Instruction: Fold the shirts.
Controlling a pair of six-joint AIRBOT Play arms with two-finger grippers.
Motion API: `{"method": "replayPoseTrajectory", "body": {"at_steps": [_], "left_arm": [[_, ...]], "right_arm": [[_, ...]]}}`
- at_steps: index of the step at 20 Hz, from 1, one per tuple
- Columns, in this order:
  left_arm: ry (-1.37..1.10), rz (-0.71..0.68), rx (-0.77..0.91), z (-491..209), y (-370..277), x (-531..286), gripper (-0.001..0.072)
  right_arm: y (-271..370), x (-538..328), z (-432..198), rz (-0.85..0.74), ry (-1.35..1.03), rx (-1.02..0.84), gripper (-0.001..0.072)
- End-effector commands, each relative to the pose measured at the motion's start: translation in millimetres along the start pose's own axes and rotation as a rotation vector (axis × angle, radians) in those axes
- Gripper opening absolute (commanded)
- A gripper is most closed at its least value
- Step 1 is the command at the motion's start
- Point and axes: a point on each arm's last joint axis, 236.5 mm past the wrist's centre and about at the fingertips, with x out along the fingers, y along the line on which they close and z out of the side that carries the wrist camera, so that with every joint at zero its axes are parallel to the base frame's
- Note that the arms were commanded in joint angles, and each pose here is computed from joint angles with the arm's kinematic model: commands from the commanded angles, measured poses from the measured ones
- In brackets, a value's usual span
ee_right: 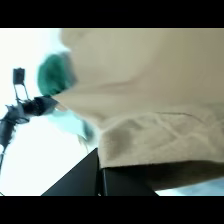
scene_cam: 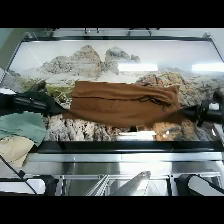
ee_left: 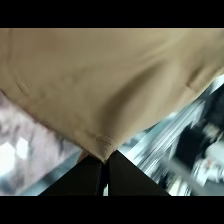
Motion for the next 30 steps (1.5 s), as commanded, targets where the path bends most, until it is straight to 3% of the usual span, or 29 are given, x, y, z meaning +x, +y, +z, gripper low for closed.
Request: {"method": "replayPoseTrajectory", "body": {"at_steps": [1,7,15,16,17,18,19,20,21,22,28,29,30], "left_arm": [[-0.127,-0.056,0.052,46,-21,-27,0.0028],[-0.202,0.000,0.060,139,-9,-11,0.0028],[-0.185,0.012,0.077,206,21,58,0.0037],[-0.181,0.008,0.062,209,24,61,0.0253],[-0.164,0.006,0.048,209,26,61,0.0326],[-0.149,-0.003,0.049,207,26,58,0.0327],[-0.138,-0.010,0.040,203,27,50,0.0326],[-0.143,-0.012,0.031,202,29,40,0.0326],[-0.164,-0.012,0.016,204,33,25,0.0326],[-0.190,-0.011,-0.007,205,36,9,0.0326],[-0.314,-0.015,-0.046,203,18,-86,0.0322],[-0.297,-0.017,-0.025,197,7,-88,0.0212],[-0.277,-0.016,0.010,192,-6,-87,0.0004]], "right_arm": [[28,22,69,0.047,-0.126,-0.061,0.0028],[-10,71,161,0.043,-0.169,-0.029,0.0028],[-84,110,172,-0.040,-0.119,-0.006,0.0028],[-87,109,170,-0.058,-0.112,-0.020,0.0029],[-86,106,169,-0.059,-0.107,-0.037,0.0111],[-82,98,169,-0.050,-0.100,-0.068,0.0193],[-75,87,168,-0.035,-0.081,-0.118,0.0193],[-70,71,168,-0.042,-0.056,-0.178,0.0309],[-72,54,170,-0.080,-0.042,-0.220,0.0498],[-79,36,173,-0.143,-0.033,-0.261,0.0625],[-131,40,148,-0.329,0.112,-0.236,0.0650],[-134,56,141,-0.322,0.147,-0.233,0.0650],[-134,74,133,-0.309,0.182,-0.232,0.0650]]}}
